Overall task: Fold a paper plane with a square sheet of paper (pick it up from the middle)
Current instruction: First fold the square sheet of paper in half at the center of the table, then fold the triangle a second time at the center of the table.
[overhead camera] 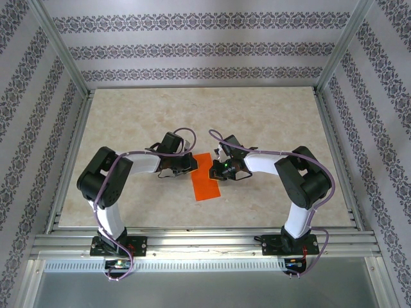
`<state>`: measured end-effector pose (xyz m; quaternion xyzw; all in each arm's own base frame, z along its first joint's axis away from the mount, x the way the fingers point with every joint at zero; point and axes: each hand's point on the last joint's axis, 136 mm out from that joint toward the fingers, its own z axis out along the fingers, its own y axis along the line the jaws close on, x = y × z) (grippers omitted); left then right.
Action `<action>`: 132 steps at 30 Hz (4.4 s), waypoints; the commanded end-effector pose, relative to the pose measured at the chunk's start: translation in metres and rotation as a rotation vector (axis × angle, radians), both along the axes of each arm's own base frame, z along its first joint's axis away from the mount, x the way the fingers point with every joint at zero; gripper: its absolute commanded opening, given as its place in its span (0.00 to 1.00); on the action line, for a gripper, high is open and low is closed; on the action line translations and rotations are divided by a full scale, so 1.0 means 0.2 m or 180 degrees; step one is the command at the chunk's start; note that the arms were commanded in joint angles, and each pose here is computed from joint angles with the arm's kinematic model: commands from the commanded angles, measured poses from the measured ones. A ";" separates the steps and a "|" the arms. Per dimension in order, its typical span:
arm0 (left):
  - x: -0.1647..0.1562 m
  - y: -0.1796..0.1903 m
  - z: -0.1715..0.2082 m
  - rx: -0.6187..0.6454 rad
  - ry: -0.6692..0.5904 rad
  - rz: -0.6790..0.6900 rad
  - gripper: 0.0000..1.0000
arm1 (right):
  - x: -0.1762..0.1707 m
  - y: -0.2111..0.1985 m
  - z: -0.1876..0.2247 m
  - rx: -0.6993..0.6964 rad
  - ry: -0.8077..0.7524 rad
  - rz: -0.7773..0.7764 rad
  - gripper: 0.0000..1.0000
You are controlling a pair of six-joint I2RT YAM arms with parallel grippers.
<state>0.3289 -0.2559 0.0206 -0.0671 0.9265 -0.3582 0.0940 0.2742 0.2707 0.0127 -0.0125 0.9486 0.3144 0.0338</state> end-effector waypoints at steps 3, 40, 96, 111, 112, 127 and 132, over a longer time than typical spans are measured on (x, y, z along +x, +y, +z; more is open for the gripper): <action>-0.06 0.07 -0.16 0.0151 0.0189 -0.0033 0.10 | -0.15 -0.19 -0.20 -0.0613 0.0340 -0.0054 0.00; 0.22 0.26 -0.14 0.0196 0.0194 0.0503 0.13 | -0.17 -0.21 -0.20 -0.0643 0.0352 -0.0038 0.00; -0.33 -0.02 0.21 0.0070 -0.0145 -0.0057 0.15 | -0.14 -0.20 -0.16 -0.0610 0.0302 -0.0107 0.00; -0.48 -0.15 -0.04 -0.0088 0.0235 -0.0107 0.00 | -0.14 -0.20 -0.15 -0.0610 0.0301 -0.0116 0.00; -0.50 -0.13 -0.07 -0.0049 0.0244 -0.0093 0.00 | -0.14 -0.20 -0.16 -0.0613 0.0307 -0.0112 0.00; -0.63 -0.22 0.09 -0.0176 0.0031 -0.0449 0.02 | -0.14 -0.19 -0.15 -0.0609 0.0296 -0.0115 0.00; -0.69 -0.18 -0.04 0.0058 0.0241 -0.0438 0.01 | -0.14 -0.18 -0.14 -0.0593 0.0280 -0.0110 0.00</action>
